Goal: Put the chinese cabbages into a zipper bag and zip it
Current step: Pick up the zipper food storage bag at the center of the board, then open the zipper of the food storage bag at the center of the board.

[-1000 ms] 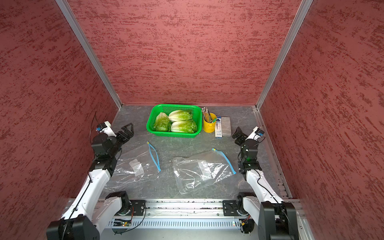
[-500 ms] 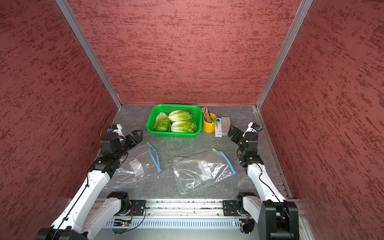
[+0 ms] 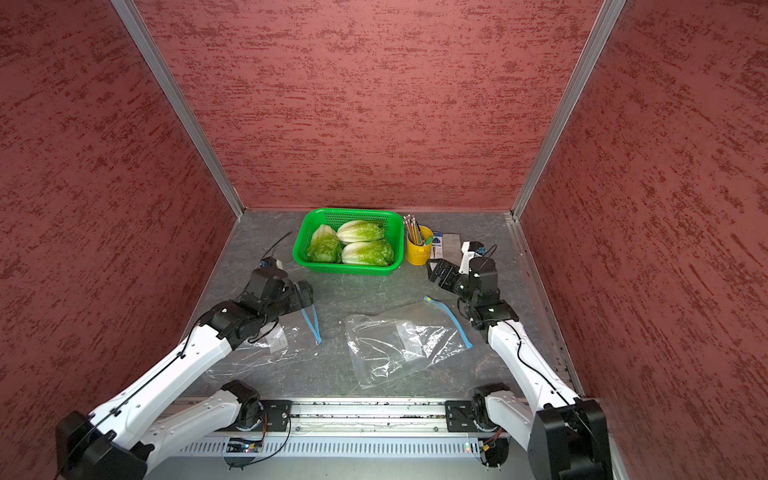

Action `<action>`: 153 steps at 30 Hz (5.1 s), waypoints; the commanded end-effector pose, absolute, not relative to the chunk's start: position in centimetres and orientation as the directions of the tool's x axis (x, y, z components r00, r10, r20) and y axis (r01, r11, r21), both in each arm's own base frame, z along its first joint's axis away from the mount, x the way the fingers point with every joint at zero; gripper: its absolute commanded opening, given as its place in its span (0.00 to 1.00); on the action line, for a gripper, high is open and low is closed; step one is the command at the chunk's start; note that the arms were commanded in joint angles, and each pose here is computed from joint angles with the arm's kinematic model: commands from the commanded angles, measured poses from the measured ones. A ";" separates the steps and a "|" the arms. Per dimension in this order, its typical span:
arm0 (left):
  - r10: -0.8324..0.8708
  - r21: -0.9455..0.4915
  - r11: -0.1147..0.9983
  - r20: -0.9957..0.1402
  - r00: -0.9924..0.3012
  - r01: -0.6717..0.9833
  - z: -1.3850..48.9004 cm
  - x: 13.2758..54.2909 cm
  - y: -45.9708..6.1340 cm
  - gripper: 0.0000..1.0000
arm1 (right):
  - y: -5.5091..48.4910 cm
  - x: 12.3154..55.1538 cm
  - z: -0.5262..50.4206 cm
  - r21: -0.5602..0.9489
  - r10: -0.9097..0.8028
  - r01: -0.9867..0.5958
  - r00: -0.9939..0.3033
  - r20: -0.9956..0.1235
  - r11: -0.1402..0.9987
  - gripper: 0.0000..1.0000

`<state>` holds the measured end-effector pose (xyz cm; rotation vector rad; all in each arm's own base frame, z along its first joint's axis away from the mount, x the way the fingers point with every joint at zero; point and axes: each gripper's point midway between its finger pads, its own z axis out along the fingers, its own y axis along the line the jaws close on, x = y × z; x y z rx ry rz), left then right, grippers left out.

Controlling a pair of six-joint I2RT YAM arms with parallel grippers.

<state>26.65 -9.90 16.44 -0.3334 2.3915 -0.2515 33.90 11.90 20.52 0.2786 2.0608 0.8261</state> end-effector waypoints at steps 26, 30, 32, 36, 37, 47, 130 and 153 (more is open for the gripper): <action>-0.161 0.103 0.964 -0.506 -0.847 -0.244 7.8 28.3 -10.4 0.71 | 29.0 30.0 21.6 0.724 0.256 -0.376 -0.759 -0.599 0.579 0.99; -0.176 0.120 0.955 -0.507 -0.844 -0.271 7.6 28.1 -9.5 0.66 | 29.4 29.9 21.4 0.722 0.247 -0.378 -0.763 -0.598 0.579 0.99; -0.180 0.115 0.954 -0.518 -0.836 -0.277 7.7 28.1 -9.3 0.63 | 29.4 29.8 21.1 0.722 0.244 -0.376 -0.766 -0.595 0.582 0.99; -0.209 0.091 0.951 -0.516 -0.831 -0.295 7.3 27.7 -8.7 0.56 | 29.6 29.8 20.8 0.722 0.241 -0.374 -0.768 -0.593 0.582 0.99; -0.214 0.087 0.950 -0.517 -0.829 -0.300 7.3 27.7 -8.6 0.55 | 29.6 29.8 20.8 0.722 0.240 -0.375 -0.769 -0.593 0.582 0.99; -0.251 0.045 0.949 -0.490 -0.835 -0.312 5.5 27.5 -8.5 0.36 | 30.1 29.8 20.3 0.727 0.234 -0.370 -0.778 -0.583 0.579 0.99; -0.014 -0.117 0.978 -0.861 -0.509 0.172 23.6 26.2 -14.4 0.00 | 37.5 29.0 15.5 0.531 0.050 -0.299 -0.837 -0.545 0.793 0.58; -0.014 -0.105 0.985 -0.842 -0.539 0.138 21.8 26.6 -14.4 0.00 | 40.6 26.9 18.1 0.669 0.056 -0.308 -0.884 -0.464 0.676 0.35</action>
